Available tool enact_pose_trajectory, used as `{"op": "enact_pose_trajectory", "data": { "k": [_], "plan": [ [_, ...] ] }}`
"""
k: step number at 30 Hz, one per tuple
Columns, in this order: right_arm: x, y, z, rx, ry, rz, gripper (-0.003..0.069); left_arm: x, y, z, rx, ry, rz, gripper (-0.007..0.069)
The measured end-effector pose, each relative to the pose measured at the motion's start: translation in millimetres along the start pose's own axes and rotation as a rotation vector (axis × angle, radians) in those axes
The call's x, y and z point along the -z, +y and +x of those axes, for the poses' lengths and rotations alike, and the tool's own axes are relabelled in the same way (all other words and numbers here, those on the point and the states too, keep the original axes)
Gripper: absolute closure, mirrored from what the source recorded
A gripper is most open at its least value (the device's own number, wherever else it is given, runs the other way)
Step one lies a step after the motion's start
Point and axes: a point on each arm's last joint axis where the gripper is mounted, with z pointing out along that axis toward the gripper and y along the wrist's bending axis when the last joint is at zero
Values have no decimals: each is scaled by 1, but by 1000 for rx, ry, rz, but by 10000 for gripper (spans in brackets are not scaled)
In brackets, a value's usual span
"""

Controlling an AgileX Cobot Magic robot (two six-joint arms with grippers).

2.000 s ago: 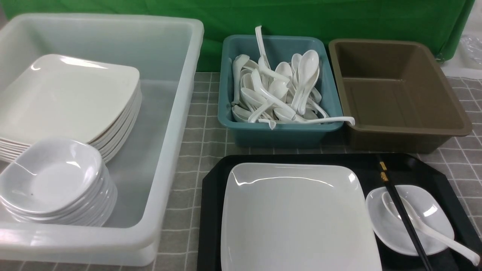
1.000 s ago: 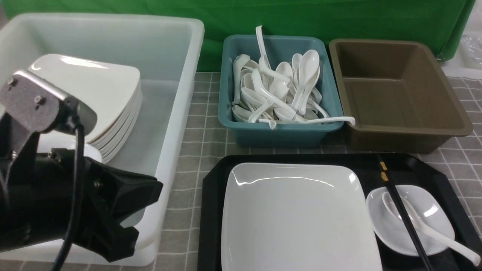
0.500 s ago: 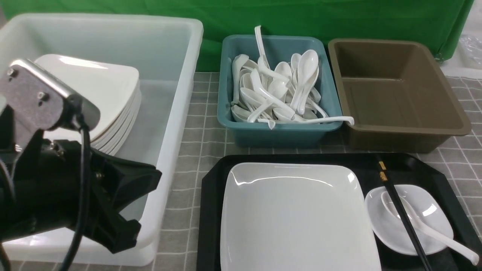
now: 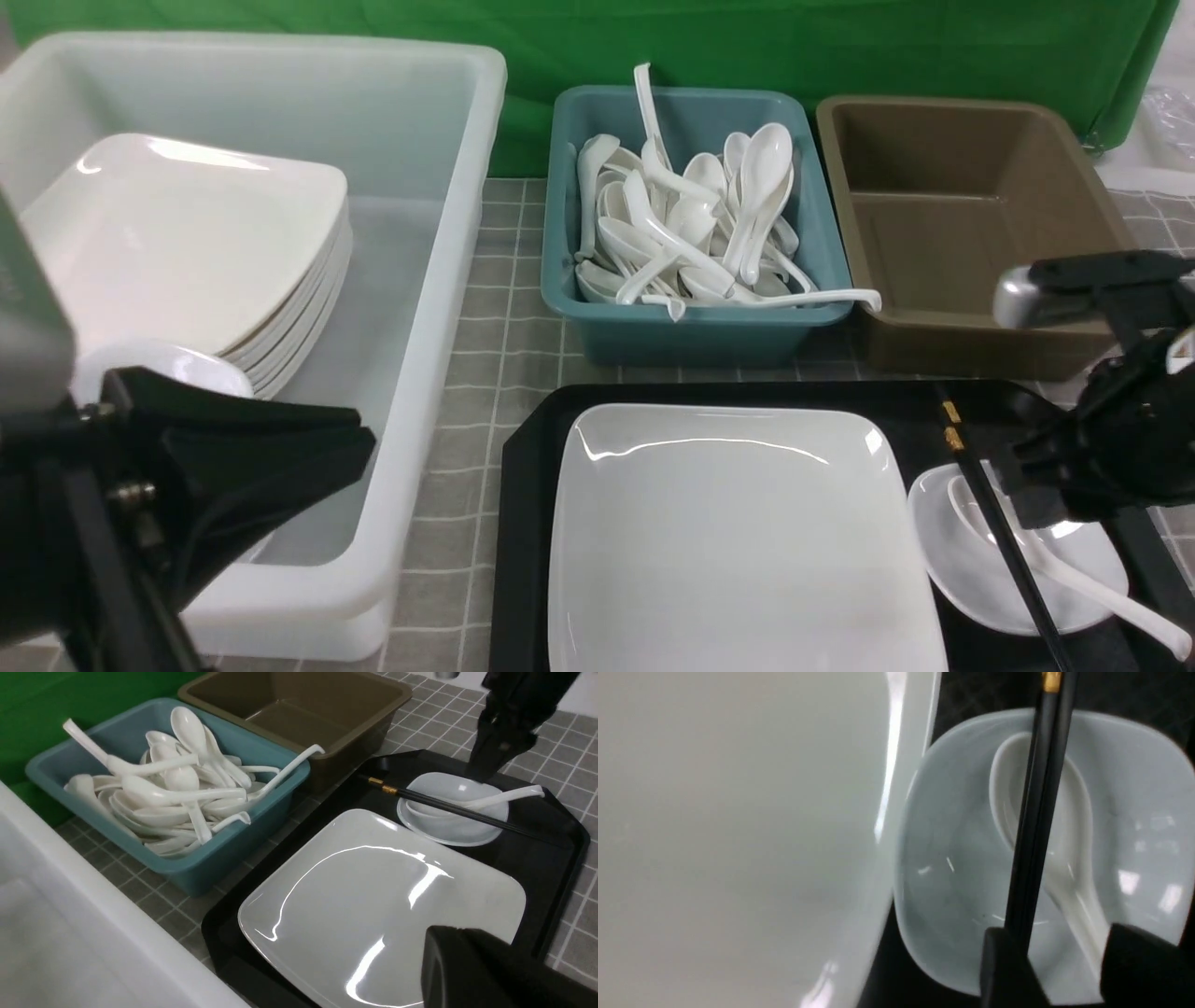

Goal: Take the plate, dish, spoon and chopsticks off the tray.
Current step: Use the right arm to grab a pair of chopsticks from the plate

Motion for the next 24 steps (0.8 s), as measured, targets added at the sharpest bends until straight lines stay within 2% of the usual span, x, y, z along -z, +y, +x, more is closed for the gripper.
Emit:
{"op": "enact_pose_trajectory", "data": {
  "k": [2, 7, 18, 24],
  "plan": [
    [-15, -1, -2, -3, 55, 3, 277, 3, -1, -1, -5, -11, -3, 604],
    [-31, -1, -4, -6, 104, 4, 265, 1, -1, 4, 1, -1, -1, 604],
    [-51, -3, -13, -1, 83, 13, 271, -3, 0, 11, 17, -5, -19, 604],
    [-63, -4, -17, 3, 76, 23, 319, -3, 0, 11, 18, -5, -19, 604]
  ]
}}
